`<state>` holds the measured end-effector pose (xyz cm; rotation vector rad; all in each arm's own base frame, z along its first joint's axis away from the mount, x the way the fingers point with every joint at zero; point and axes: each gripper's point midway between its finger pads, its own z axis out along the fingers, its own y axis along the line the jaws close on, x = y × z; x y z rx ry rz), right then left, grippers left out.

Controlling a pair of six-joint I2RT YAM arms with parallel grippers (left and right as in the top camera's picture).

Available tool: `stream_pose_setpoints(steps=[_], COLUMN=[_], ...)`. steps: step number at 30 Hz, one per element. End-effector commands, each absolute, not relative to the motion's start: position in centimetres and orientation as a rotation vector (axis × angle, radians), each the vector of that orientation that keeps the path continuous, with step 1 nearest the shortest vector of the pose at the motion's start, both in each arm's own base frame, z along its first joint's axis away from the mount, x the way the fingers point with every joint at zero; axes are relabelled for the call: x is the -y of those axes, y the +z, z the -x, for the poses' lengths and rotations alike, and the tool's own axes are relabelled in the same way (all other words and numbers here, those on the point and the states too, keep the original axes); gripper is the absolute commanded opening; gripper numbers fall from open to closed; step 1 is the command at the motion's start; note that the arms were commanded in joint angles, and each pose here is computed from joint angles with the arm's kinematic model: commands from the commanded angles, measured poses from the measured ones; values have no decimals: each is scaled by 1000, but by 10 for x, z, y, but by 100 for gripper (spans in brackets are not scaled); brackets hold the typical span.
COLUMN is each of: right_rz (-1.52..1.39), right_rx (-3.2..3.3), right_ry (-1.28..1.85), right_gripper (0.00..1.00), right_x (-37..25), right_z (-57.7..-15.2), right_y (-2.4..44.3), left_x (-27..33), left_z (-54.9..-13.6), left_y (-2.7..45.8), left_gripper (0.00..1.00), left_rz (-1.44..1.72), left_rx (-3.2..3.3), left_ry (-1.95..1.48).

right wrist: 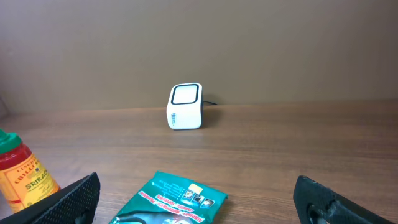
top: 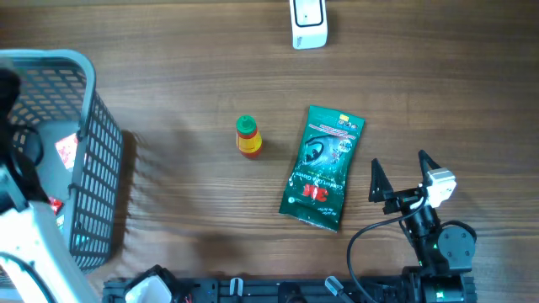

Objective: Scan the item barcode
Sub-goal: 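Reach the left gripper into the basket and grasp the green-lidded jar, then carry the jar forward and place it between bottle and packet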

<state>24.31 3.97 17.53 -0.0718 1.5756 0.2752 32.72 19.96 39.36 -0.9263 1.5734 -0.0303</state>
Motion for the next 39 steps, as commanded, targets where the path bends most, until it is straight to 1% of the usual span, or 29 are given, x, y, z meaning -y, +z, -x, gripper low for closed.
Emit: stream_pose_setpoints(steps=[1,5,7,10,13,14,18,20,23,25,29,33,37,39], right_rz=[75,75,75,75,75,75,75,75,75,75,74,75,75,75], right_rx=[-1565,-1565,-1565,-1565,-1565,-1565,-1565,-1565,-1565,-1565,-1565,-1565,-1565,-1565], right_ry=[260,260,260,260,260,260,260,260,260,260,260,260,260,260], right_gripper=[100,100,100,100,100,100,100,100,100,100,100,100,100,100], right_x=[-39,-39,-39,-39,-39,-39,-39,-39,-39,-39,-39,-39,-39,-39], right_z=[-243,-243,-243,-243,-243,-243,-243,-243,-243,-243,-243,-243,-243,-243], right_y=[177,177,177,177,177,177,177,177,177,177,177,177,177,177], left_x=[-116,-36,22,74,120,122,93,83,76,72,82,115,144,163], left_z=[-336,-350,-355,-356,-352,-351,-346,-336,-319,-301,-280,-263,-251,-242], left_y=[432,435,431,422,400,389,349,328,300,276,247,213,179,166], left_gripper=[68,68,68,69,68,69,69,69,66,63,59,59,59,59], left_rz=[667,473,291,73,-161,-188,-101,-90,-94,-16,-45,-157,-234,-324], left_rx=[-1587,-1659,-1720,-1775,-1844,-1880,-2039,-2133,-2269,-2403,-2547,-2632,-2661,-2658], left_ry=[-273,-440,-519,-539,-513,-454,-185,-123,-81,-96,-164,-329,-388,-413])
